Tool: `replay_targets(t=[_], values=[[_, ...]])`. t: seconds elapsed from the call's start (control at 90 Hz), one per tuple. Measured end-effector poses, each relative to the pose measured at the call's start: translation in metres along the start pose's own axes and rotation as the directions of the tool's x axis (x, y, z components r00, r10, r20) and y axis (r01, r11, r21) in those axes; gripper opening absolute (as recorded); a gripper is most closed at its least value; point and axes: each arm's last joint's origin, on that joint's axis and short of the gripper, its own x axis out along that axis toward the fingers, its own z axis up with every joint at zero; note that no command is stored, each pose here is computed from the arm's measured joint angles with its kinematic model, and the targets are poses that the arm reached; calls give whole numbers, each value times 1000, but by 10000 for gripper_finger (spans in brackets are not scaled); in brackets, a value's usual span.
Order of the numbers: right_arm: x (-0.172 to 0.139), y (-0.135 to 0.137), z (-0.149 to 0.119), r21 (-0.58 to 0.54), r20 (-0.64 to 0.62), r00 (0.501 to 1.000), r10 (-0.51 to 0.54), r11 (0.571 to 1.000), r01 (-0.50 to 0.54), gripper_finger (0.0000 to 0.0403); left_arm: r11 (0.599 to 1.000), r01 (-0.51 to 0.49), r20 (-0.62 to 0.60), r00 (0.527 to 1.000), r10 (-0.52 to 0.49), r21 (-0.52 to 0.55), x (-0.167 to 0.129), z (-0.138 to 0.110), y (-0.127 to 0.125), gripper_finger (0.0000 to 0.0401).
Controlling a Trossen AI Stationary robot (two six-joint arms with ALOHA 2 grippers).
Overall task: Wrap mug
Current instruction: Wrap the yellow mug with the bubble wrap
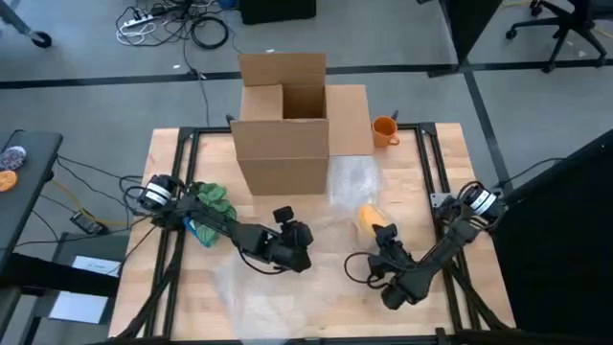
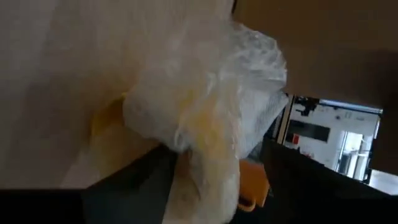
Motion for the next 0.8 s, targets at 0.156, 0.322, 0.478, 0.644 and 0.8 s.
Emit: replay_targets(t=[0.156, 0.322, 0.478, 0.644, 0.8], values=[[-22, -4, -3, 29, 6, 1000, 6, 1000, -7, 222, 1000, 3, 6, 1000, -3, -8, 0, 1, 0, 99], [-49, -8, -6, 177, 82, 997, -10, 984, -5, 218, 1000, 11, 24, 1000, -10, -26, 0, 3, -1, 99], [-56, -10, -5, 485, 194, 978, -82, 874, -23, 196, 997, 29, 72, 997, -24, -66, 1, 8, -4, 99], [-55, -7, -1, 592, 228, 970, -89, 803, -66, 134, 995, 68, 200, 978, -51, -76, 8, 18, -13, 99], [-45, -1, 6, 659, 250, 965, -81, 745, -108, 52, 995, 78, 312, 948, -53, -69, 21, 23, -21, 99]])
